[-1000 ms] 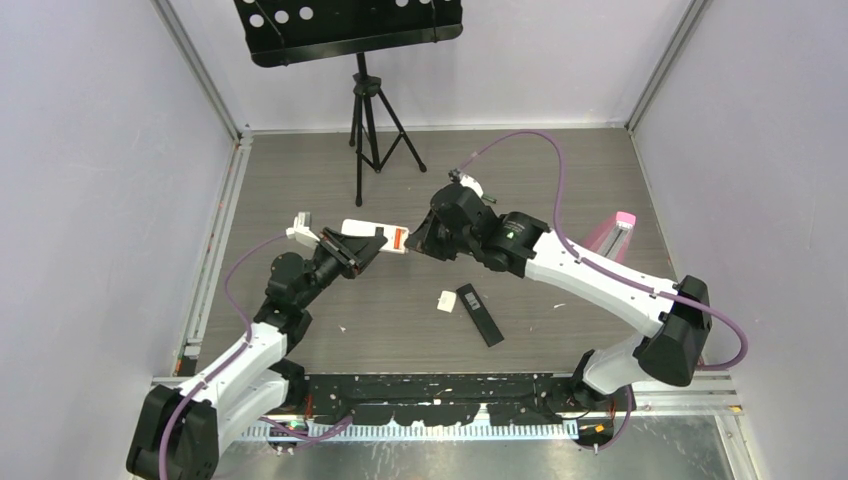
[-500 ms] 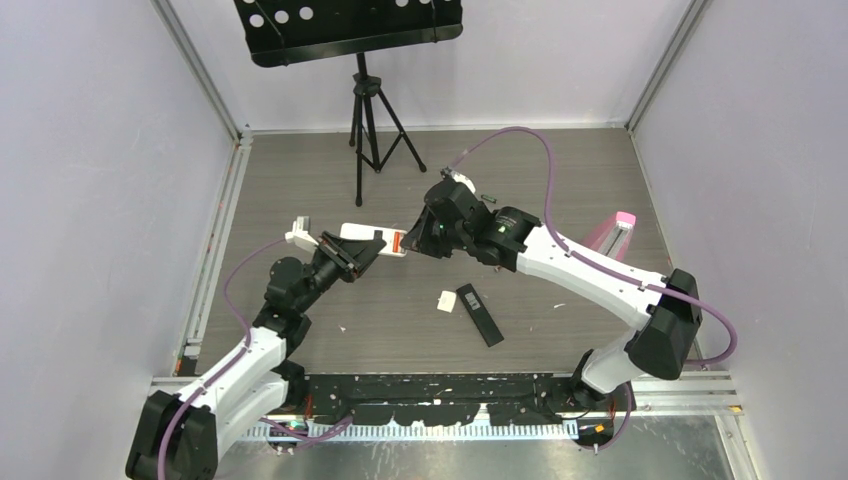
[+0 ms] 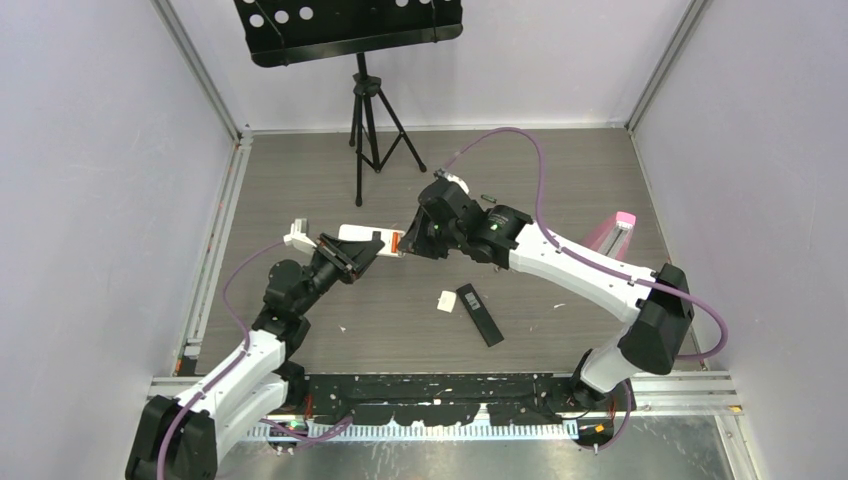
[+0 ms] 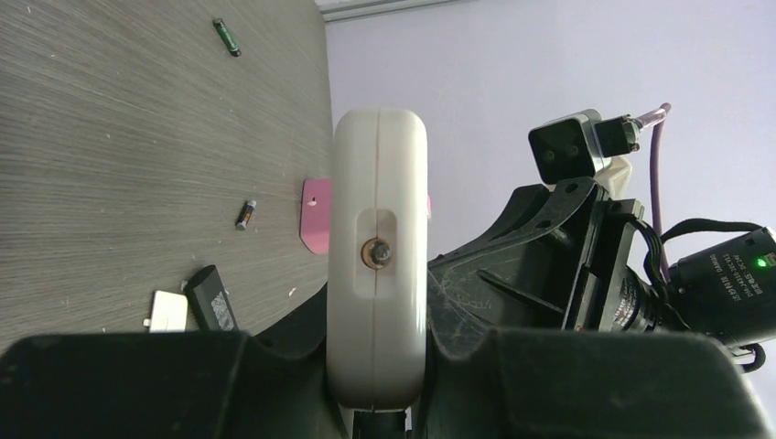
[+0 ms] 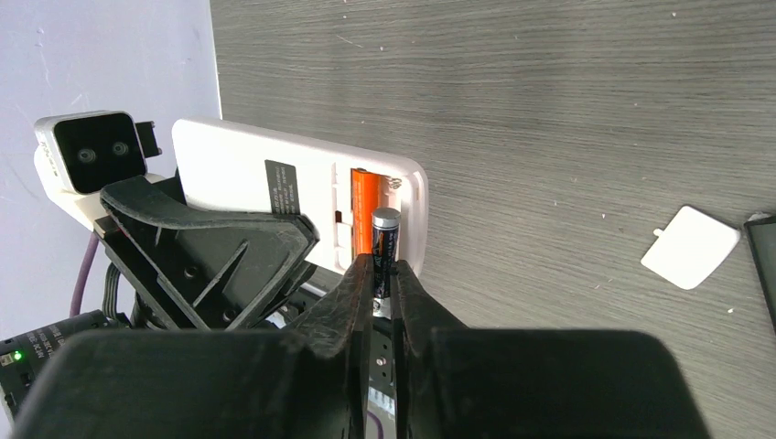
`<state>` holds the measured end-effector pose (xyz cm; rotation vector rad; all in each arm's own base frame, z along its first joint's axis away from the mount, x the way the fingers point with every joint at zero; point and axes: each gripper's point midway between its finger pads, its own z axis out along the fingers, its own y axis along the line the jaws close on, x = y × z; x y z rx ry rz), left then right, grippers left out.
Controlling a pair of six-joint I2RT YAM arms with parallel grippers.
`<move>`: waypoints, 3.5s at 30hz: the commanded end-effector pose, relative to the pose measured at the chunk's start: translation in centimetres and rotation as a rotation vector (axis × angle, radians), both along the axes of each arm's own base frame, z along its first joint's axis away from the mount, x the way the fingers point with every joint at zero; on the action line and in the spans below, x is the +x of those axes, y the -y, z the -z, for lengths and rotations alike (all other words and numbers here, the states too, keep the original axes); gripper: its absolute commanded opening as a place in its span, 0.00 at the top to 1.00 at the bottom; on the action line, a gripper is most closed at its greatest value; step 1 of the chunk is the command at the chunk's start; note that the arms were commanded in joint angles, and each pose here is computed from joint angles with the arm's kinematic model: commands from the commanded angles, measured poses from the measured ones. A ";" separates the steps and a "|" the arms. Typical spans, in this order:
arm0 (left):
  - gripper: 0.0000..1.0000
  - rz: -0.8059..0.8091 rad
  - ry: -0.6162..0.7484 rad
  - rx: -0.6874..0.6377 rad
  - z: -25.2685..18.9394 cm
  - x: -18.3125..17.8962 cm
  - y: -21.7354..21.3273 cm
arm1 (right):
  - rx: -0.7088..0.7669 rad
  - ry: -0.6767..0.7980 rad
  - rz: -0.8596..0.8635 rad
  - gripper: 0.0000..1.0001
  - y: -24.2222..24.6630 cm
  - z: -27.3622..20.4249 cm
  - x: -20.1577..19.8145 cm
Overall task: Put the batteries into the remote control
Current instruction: Load the battery into the remote control.
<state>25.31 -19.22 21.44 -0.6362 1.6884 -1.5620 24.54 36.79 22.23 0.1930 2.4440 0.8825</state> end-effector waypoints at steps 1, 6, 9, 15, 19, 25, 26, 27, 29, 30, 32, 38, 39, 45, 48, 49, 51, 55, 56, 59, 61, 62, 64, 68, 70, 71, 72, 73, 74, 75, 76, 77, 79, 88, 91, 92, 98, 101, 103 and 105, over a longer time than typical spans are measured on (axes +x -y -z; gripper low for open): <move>1.00 -0.005 0.076 -0.040 -2.2 -0.2 -0.1 | 0.031 0.034 -0.005 0.83 -0.6 -2.0 0.5; 1.00 -0.003 0.080 -0.044 -2.5 -0.2 -0.1 | 0.032 0.039 -0.002 0.72 -0.7 -2.2 0.8; 1.00 -0.005 0.077 -0.042 -2.5 -0.2 -0.1 | 0.037 0.040 0.006 0.68 -0.6 -2.4 0.9; 1.00 -0.005 0.065 -0.035 -2.2 -0.2 -0.2 | 0.054 0.055 0.034 0.56 0.2 -3.3 1.2; 1.00 0.021 0.048 -0.025 -2.0 -0.4 0.2 | 0.066 0.085 0.029 0.33 1.1 -4.1 1.3; 1.00 0.178 0.024 -0.039 -2.1 -1.1 2.2 | 0.086 0.116 -0.019 0.15 4.3 -5.1 1.8; 1.00 0.209 0.021 -0.047 -2.1 -1.3 2.6 | 0.099 0.121 -0.046 0.14 4.6 -5.2 1.6; 1.00 0.241 0.014 -0.052 -2.2 -1.5 2.9 | 0.105 0.132 -0.075 0.13 4.9 -5.3 1.5; 1.00 0.316 -0.039 -0.045 -1.9 -2.0 3.7 | 0.119 0.156 -0.173 0.08 4.9 -5.7 0.7; 1.00 0.354 -0.059 -0.041 -2.0 -2.2 4.1 | 0.120 0.164 -0.232 0.07 4.8 -5.8 0.1; 1.00 0.425 -0.072 -0.052 -2.6 -2.9 4.7 | 0.141 0.150 -0.358 0.04 4.2 -5.9 -1.7; 1.00 0.580 -0.135 -0.067 -3.1 -4.1 5.7 | 0.155 0.116 -0.498 0.04 3.8 -4.9 -3.9; 1.00 0.592 -0.145 -0.068 -3.0 -4.2 5.8 | 0.155 0.118 -0.509 0.04 3.9 -4.9 -4.1; 1.00 0.646 -0.163 -0.091 -3.0 -4.3 6.1 | 0.147 0.096 -0.559 0.03 3.8 -3.8 -4.8; 1.00 0.654 -0.167 -0.089 -3.0 -4.3 6.2 | 0.149 0.074 -0.580 0.04 3.7 -3.0 -5.2; 1.00 0.656 -0.170 -0.090 -2.9 -4.3 6.2 | 0.149 0.070 -0.586 0.05 3.7 -2.8 -5.3; 1.00 0.661 -0.171 -0.092 -3.0 -4.4 6.2 | 0.160 0.067 -0.616 0.08 3.6 -2.7 -5.7; 1.00 0.669 -0.173 -0.097 -3.2 -4.5 6.2 | 0.154 0.057 -0.667 0.17 3.5 -2.4 -6.2; 1.00 0.670 -0.172 -0.097 -3.2 -4.5 6.2 | 0.150 0.056 -0.677 0.18 3.5 -2.3 -6.2; 1.00 0.669 -0.175 -0.098 -3.2 -4.5 6.2 | 0.141 0.056 -0.693 0.22 3.5 -2.1 -6.3; 1.00 0.668 -0.176 -0.098 -3.2 -4.5 6.2 | 0.142 0.060 -0.709 0.25 3.6 -2.2 -6.5; 1.00 0.669 -0.174 -0.098 -3.2 -4.5 6.2 | 0.148 0.060 -0.721 0.28 3.5 -2.2 -6.7; 1.00 0.670 -0.170 -0.098 -3.3 -4.5 6.2 | 0.164 0.065 -0.744 0.32 3.4 -2.3 -7.0; 1.00 0.668 -0.162 -0.099 -3.5 -4.5 6.2 | 0.173 0.067 -0.763 0.42 3.4 -2.1 -7.2; 1.00 0.667 -0.163 -0.101 -3.5 -4.6 6.1 | 0.178 0.065 -0.768 0.45 3.3 -2.0 -7.3; 1.00 0.666 -0.163 -0.101 -3.5 -4.6 6.1 | 0.178 0.063 -0.769 0.46 3.3 -1.9 -7.3; 1.00 0.667 -0.162 -0.102 -3.6 -4.6 6.1 | 0.178 0.066 -0.769 0.46 3.3 -1.9 -7.3; 1.00 0.666 -0.160 -0.102 -3.6 -4.6 6.1 | 0.176 0.066 -0.770 0.46 3.3 -1.8 -7.3; 1.00 0.667 -0.160 -0.104 -3.7 -4.7 6.1 | 0.172 0.067 -0.767 0.47 3.4 -1.7 -7.3; 1.00 0.667 -0.160 -0.104 -3.7 -4.7 6.1 | 0.171 0.067 -0.767 0.48 3.4 -1.6 -7.3; 1.00 0.668 -0.159 -0.104 -3.8 -4.7 6.0 | 0.171 0.072 -0.768 0.49 3.4 -1.5 -7.2; 1.00 0.667 -0.157 -0.105 -3.8 -4.7 6.0 | 0.170 0.074 -0.768 0.50 3.4 -1.5 -7.2; 1.00 0.667 -0.155 -0.105 -3.9 -4.7 6.0 | 0.170 0.081 -0.766 0.48 3.4 -1.4 -7.2; 1.00 0.665 -0.163 -0.103 -3.6 -4.8 6.0 | 0.182 0.120 -0.716 0.23 3.2 -1.9 -6.4; 1.00 0.666 -0.161 -0.103 -3.6 -4.9 6.0 | 0.188 0.115 -0.728 0.23 3.2 -1.8 -6.7; 1.00 0.665 -0.159 -0.103 -3.7 -4.9 5.9 | 0.189 0.117 -0.735 0.24 3.3 -1.7 -6.7; 1.00 0.668 -0.149 -0.097 -3.6 -5.1 5.9 | 0.216 0.121 -0.754 0.28 3.1 -2.0 -7.1; 1.00 0.669 -0.144 -0.091 -3.4 -5.2 5.8 | 0.245 0.117 -0.750 0.25 2.9 -2.4 -7.2; 1.00 0.668 -0.142 -0.088 -3.3 -5.3 5.7 | 0.267 0.118 -0.750 0.24 2.9 -2.7 -7.2; 1.00 0.668 -0.138 -0.087 -3.3 -5.4 5.7 | 0.288 0.121 -0.756 0.25 2.8 -3.0 -7.4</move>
